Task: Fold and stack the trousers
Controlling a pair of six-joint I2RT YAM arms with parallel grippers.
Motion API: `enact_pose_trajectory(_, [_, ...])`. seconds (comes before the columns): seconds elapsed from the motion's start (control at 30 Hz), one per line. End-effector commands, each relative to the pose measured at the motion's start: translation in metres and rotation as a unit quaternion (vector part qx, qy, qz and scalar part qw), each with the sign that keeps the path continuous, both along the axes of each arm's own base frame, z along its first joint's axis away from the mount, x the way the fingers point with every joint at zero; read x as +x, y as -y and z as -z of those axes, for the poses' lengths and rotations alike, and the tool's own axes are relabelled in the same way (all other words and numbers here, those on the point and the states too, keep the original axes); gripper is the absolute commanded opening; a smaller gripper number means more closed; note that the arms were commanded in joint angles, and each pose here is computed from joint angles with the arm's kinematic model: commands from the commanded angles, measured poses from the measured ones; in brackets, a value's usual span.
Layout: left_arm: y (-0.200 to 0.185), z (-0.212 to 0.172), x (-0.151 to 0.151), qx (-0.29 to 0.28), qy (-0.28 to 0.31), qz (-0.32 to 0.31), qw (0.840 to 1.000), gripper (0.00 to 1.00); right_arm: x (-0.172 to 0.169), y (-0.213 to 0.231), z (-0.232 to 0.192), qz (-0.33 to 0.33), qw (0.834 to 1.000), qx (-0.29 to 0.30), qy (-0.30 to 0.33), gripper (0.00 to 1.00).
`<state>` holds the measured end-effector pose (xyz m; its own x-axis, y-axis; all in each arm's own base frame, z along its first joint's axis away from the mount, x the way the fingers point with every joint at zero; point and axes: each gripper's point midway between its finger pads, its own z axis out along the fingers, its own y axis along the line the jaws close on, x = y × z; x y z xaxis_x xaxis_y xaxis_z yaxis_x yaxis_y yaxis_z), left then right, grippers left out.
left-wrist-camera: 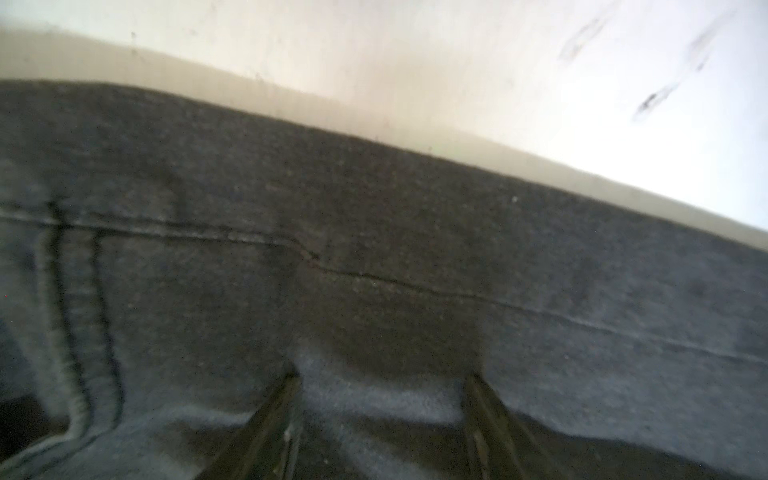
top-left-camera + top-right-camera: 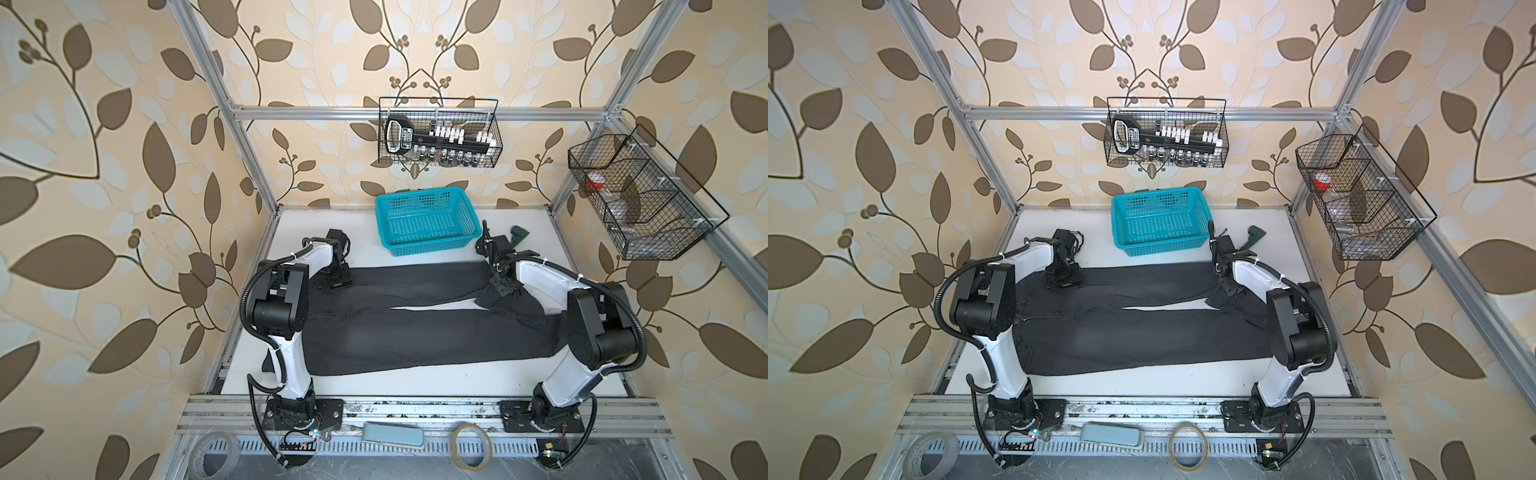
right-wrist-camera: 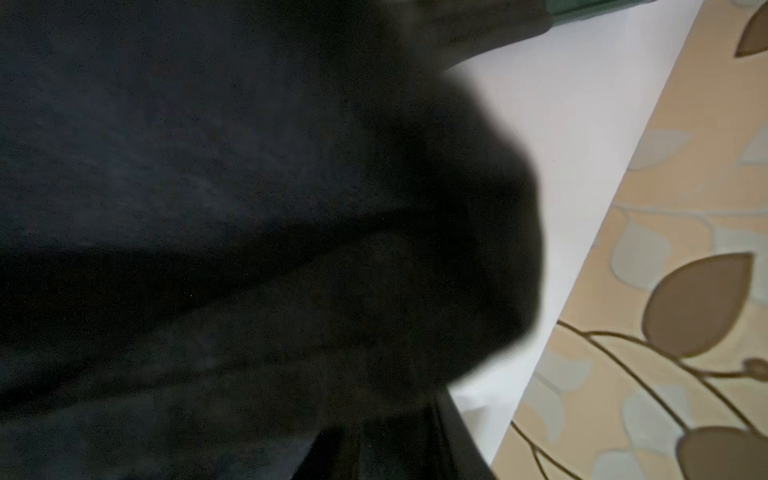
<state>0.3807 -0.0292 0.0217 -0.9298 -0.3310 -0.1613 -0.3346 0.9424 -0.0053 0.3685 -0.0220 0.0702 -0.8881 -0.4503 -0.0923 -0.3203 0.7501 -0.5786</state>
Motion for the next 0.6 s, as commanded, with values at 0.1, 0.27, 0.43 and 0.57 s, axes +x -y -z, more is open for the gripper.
enact_pose_trajectory(0.1, [-0.014, 0.01, -0.025, 0.034, -0.047, 0.009, 0.998, 0.62, 0.005, 0.04, -0.025, 0.051, 0.997, -0.047, 0.025, 0.43])
enact_pose_trajectory(0.27, [-0.01, 0.007, -0.022, 0.023, -0.046, 0.012, 0.999, 0.63, -0.01, 0.002, -0.048, 0.055, 0.986, 0.129, 0.088, 0.48])
enact_pose_trajectory(0.43, [-0.004, -0.002, -0.016, 0.007, -0.04, 0.015, 0.999, 0.65, -0.049, -0.07, -0.048, -0.083, 0.973, 0.2, 0.076, 0.6])
enact_pose_trajectory(0.57, [0.006, -0.019, -0.008, -0.019, -0.018, 0.023, 0.999, 0.66, -0.073, -0.099, -0.023, -0.147, 0.967, 0.201, 0.046, 0.62])
